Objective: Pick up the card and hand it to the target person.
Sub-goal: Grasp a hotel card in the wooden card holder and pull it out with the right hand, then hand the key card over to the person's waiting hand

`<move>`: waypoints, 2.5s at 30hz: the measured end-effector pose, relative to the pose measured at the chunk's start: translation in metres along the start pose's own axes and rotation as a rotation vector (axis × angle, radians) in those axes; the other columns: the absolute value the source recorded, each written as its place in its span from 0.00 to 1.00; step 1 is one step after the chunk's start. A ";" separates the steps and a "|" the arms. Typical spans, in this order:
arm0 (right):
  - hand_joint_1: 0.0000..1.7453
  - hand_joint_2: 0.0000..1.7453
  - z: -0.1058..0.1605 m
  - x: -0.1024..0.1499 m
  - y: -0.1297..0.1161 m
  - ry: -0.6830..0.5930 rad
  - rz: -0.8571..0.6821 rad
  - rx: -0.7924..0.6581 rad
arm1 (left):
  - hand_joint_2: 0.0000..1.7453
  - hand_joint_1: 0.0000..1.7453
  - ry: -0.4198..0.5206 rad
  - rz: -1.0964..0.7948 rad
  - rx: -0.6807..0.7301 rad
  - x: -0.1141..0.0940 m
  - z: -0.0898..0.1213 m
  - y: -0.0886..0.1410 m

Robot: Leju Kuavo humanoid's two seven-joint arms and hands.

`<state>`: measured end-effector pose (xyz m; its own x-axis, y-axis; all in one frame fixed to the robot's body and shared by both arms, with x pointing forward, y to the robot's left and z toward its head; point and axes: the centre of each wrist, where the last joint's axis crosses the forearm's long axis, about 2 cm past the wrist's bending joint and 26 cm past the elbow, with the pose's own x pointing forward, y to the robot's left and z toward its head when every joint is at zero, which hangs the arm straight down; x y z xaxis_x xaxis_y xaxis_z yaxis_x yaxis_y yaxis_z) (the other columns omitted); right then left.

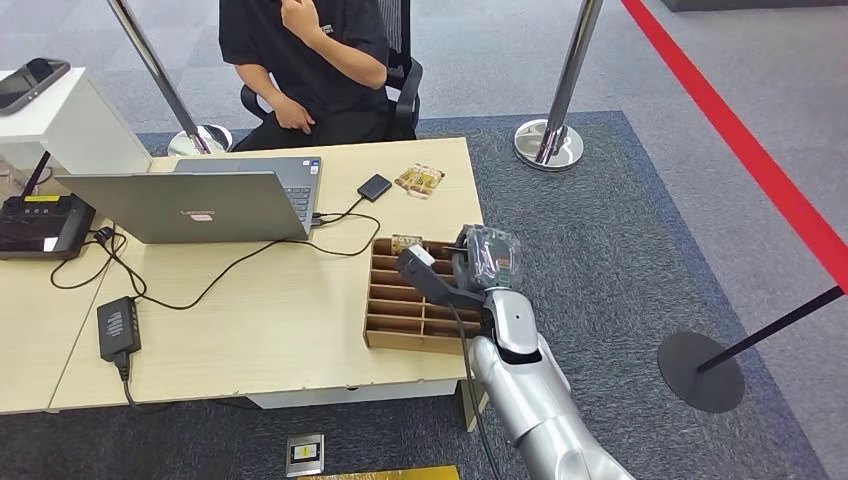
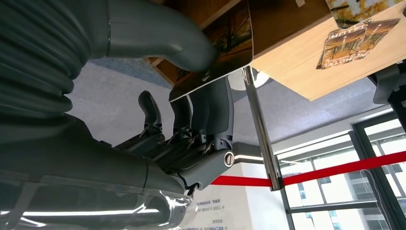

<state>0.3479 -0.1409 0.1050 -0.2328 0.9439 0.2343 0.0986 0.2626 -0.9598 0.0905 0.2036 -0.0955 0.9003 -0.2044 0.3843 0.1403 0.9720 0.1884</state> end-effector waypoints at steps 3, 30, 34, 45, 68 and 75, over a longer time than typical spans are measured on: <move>0.72 1.00 0.000 0.000 0.000 -0.004 -0.006 -0.001 | 0.00 0.00 -0.001 -0.002 0.000 0.000 0.000 0.000; 0.76 1.00 0.003 0.011 -0.050 -0.087 -0.159 -0.211 | 0.00 0.00 0.003 0.012 0.020 -0.003 0.001 0.000; 0.75 1.00 0.001 0.015 -0.055 -0.105 -0.178 -0.217 | 0.00 0.00 0.003 0.011 0.021 -0.003 0.001 0.000; 0.77 1.00 -0.015 0.024 -0.062 -0.146 -0.232 -0.186 | 0.00 0.00 0.010 0.000 0.021 -0.001 0.000 0.000; 0.78 1.00 -0.049 0.069 -0.057 -0.250 -0.211 -0.085 | 0.00 0.00 0.022 -0.006 0.026 0.004 0.000 0.000; 0.78 1.00 -0.054 0.078 -0.055 -0.279 -0.206 -0.056 | 0.00 0.00 0.026 0.006 0.033 0.004 0.000 -0.001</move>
<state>0.3764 -0.0707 0.1842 -0.5084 0.7807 0.3633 0.0734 0.4596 -0.8851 0.0934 0.2015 -0.0943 0.9114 -0.1952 0.3623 0.1215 0.9688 0.2162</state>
